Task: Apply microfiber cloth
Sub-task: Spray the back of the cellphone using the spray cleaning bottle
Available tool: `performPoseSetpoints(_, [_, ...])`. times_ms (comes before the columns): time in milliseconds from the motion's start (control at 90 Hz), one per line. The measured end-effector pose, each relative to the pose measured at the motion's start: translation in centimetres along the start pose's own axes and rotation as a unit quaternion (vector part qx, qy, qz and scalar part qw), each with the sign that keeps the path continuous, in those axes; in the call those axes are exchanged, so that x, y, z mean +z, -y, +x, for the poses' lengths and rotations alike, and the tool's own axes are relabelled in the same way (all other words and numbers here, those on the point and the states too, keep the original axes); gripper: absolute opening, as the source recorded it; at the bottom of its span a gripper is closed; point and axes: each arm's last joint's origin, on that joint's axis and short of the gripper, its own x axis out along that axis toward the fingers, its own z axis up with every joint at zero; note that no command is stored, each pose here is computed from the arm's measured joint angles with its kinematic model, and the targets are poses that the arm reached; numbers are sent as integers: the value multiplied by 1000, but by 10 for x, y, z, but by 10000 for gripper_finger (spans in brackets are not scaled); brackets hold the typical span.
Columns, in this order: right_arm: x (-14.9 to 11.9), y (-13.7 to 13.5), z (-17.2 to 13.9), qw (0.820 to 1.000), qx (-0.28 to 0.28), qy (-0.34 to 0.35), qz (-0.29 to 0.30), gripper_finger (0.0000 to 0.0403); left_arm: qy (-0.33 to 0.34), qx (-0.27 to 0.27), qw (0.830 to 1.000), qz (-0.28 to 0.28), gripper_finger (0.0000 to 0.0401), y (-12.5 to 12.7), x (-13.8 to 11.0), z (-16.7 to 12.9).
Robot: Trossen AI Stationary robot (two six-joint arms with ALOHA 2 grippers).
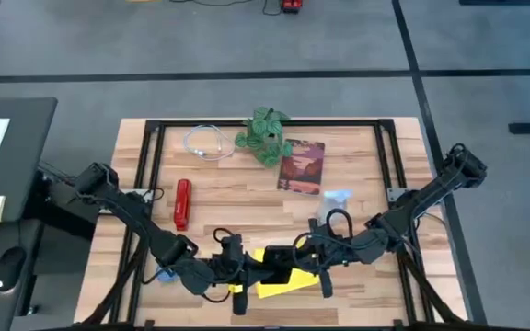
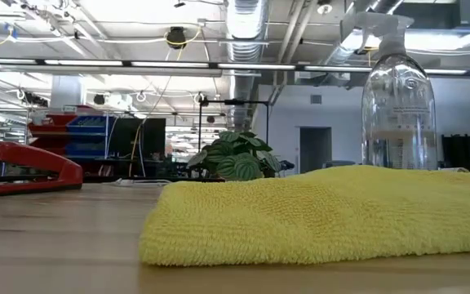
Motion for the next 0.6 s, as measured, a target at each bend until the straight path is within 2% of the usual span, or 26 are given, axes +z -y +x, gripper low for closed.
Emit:
performPoseSetpoints(78, [0,0,0,1000,0,1,0,21,0,0,1000,0,7,0,0,0])
performPoseSetpoints(156, [1,0,0,1000,-2,5,1,43,2,2,1000,-3,7,0,0,0])
performPoseSetpoints(267, [3,2,1,1000,-7,5,-24,86,10,14,1000,-10,7,-1,0,0])
performPoseSetpoints(389, [7,10,-8,998,-30,-29,-45,139,23,43,999,-7,7,-1,-4,-2])
performPoseSetpoints(600, [20,20,-38,992,-57,-83,-72,224,12,80,997,-15,7,-1,-15,-10])
